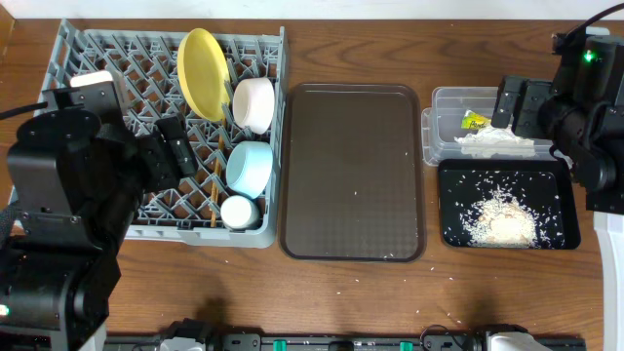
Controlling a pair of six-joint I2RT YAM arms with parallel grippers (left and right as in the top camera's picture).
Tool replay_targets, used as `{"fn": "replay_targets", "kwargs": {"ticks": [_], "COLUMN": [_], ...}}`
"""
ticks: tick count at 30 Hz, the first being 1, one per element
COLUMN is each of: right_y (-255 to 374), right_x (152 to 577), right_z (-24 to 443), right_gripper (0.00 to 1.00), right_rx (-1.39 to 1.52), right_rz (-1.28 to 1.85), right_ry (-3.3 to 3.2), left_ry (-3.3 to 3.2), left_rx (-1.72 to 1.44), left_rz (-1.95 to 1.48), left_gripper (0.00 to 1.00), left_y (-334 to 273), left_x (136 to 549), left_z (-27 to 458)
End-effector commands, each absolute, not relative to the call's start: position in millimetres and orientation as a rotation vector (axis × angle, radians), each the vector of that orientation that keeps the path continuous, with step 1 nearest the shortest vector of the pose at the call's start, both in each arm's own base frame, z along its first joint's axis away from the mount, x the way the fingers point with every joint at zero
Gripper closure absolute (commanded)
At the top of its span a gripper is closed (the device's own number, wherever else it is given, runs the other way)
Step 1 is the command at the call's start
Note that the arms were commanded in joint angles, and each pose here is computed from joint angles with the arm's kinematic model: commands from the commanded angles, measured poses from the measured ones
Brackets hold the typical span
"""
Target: Sort waste into correct bins and load items into the dishwasher
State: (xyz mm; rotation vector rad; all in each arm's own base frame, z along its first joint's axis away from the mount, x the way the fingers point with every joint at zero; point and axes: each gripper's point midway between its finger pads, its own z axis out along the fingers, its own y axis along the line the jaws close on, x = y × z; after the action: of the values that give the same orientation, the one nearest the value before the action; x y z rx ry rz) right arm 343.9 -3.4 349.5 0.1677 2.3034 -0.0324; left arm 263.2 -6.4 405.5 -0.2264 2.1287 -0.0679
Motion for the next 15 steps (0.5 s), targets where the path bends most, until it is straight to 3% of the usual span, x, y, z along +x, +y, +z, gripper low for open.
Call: {"fn": "replay_targets", "kwargs": {"ticks": [1,10,15], "right_y": [-7,-7,-8], "right_x": [343,341,308], "right_z": [350,350,350], "right_gripper": [0.01,0.01,0.01], "right_rx": [0.192,0.191,0.171], "right_rz": [-0.044,-0.044,-0.058], "right_ry": [2.300,2.299,2.235], "left_ry": [2.129,2.129,2.129], "left_rx": [-0.227,-0.226,-0.227], "left_rz": [-0.077,-0.077,-0.077], "left_gripper": [0.09,0.08,0.08], "left_y": [-7,-7,-7], "left_x": [262,262,262], "left_z": [406,406,406]}}
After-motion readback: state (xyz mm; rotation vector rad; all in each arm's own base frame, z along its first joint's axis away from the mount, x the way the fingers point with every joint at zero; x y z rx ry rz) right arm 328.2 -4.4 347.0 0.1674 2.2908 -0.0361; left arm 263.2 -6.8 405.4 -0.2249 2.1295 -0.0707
